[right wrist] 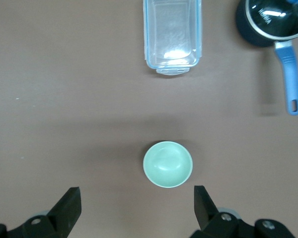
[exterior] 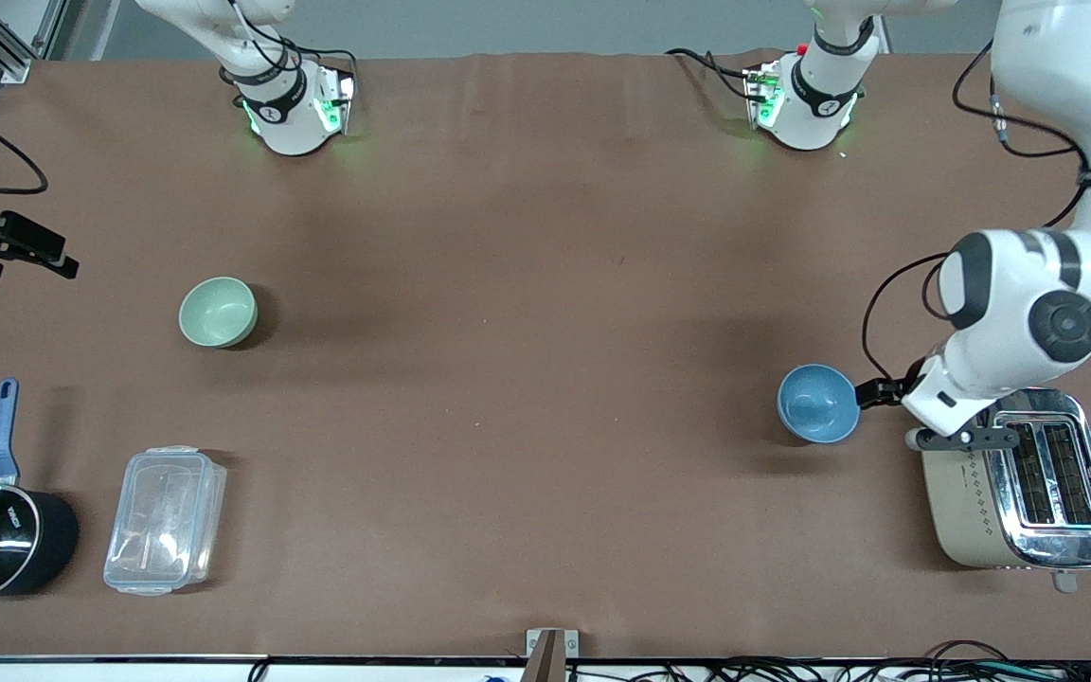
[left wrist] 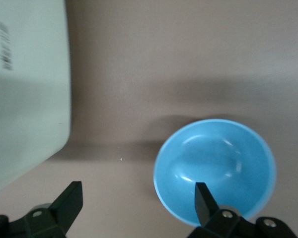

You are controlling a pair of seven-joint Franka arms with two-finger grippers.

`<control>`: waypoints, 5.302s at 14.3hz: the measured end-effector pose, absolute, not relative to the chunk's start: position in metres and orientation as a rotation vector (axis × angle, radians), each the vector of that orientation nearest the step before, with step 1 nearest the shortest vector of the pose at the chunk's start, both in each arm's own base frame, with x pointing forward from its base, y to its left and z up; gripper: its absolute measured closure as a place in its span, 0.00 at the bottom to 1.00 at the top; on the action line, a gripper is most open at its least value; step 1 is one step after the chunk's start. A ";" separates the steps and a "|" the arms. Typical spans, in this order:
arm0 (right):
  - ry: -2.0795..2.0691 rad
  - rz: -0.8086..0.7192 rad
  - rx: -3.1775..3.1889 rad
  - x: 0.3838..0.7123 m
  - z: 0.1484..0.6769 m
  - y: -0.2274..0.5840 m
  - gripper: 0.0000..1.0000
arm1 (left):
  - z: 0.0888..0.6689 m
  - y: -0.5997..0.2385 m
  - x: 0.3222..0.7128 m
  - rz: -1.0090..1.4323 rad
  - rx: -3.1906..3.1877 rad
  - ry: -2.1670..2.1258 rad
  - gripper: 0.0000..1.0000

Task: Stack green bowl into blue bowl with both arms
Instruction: 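Grasp both bowls, blue with the left gripper, green with the right gripper, then slide the blue bowl to the table center with the left gripper, then lift the green bowl over the blue bowl while the left gripper withdraws, then lower the green bowl into the blue bowl and open the right gripper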

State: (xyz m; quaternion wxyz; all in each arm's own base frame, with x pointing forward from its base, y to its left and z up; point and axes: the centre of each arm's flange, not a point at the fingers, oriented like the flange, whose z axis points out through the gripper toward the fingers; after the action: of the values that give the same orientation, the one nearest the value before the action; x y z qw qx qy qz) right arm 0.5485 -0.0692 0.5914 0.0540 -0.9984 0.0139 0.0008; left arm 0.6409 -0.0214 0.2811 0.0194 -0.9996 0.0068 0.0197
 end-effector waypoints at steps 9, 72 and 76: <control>0.113 0.039 -3.017 0.549 0.482 -0.132 0.00 | 0.219 -0.044 0.633 0.200 -3.097 0.078 0.49; 0.199 0.162 -3.111 0.502 0.315 0.451 0.90 | 0.633 -0.090 0.536 -0.012 -3.069 0.066 0.00; 0.208 0.149 -3.100 0.504 0.294 0.456 0.89 | 0.631 -0.089 0.535 -0.003 -3.082 0.077 0.00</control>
State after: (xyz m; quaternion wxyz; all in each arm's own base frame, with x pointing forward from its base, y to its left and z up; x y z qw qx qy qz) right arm 0.5035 0.4556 0.2937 0.0157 -0.9965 0.0670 0.0478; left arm 0.5355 -0.0885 0.6307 0.0295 -0.9993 0.0249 -0.0011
